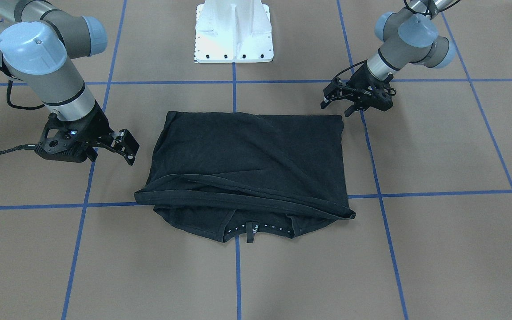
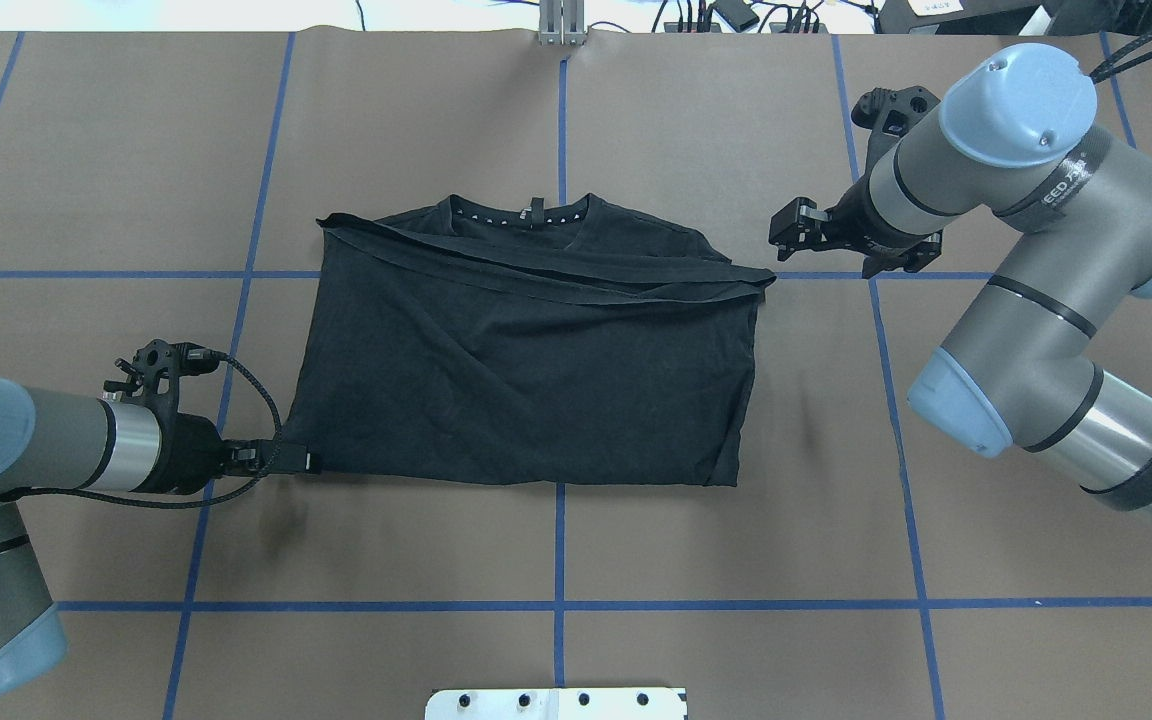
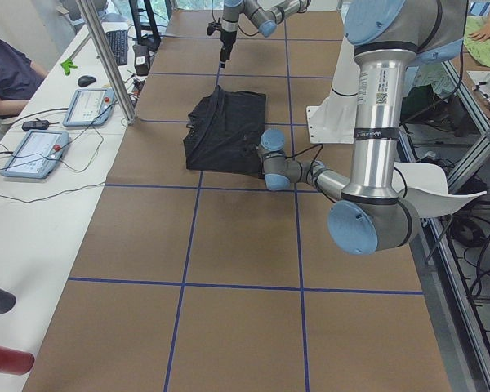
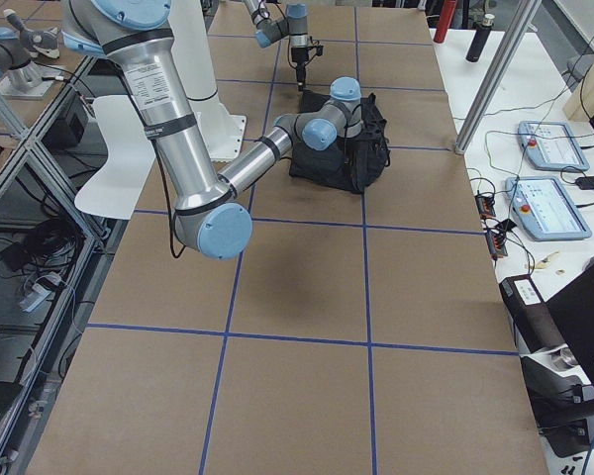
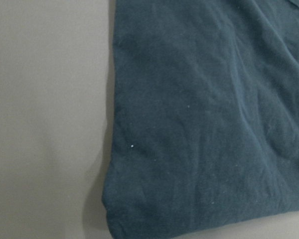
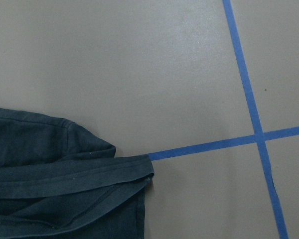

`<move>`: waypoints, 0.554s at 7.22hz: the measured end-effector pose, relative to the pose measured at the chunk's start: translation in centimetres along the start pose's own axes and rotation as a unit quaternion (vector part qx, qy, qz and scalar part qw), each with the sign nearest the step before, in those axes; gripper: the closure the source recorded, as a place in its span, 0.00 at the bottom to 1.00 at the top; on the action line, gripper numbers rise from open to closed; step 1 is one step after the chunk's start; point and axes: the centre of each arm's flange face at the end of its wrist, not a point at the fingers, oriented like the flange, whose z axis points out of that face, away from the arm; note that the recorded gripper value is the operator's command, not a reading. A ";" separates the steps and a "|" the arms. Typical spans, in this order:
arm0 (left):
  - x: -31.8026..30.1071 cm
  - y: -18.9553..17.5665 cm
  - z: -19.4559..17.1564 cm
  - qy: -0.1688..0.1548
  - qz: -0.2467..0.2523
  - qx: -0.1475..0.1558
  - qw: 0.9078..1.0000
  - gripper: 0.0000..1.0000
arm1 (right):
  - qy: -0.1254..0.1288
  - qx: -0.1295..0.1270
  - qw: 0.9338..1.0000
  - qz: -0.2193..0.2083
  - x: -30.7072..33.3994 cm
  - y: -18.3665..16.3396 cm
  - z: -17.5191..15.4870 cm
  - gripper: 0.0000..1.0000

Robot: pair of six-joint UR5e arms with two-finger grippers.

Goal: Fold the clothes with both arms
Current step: 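Lower the left gripper to the folded shirt's side edge nearest it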

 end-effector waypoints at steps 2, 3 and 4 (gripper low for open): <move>-0.1 -0.1 0.2 -0.001 -0.002 0.000 1.000 0.36 | 0.000 0.001 1.000 0.000 0.0 0.0 0.0 0.00; -0.1 -0.1 0.3 -0.002 -0.002 0.001 1.000 0.45 | 0.000 0.001 1.000 0.000 0.0 0.0 0.0 0.00; -0.1 -0.1 0.4 -0.002 -0.002 0.000 1.000 0.52 | 0.000 0.001 1.000 0.000 0.0 0.0 0.0 0.00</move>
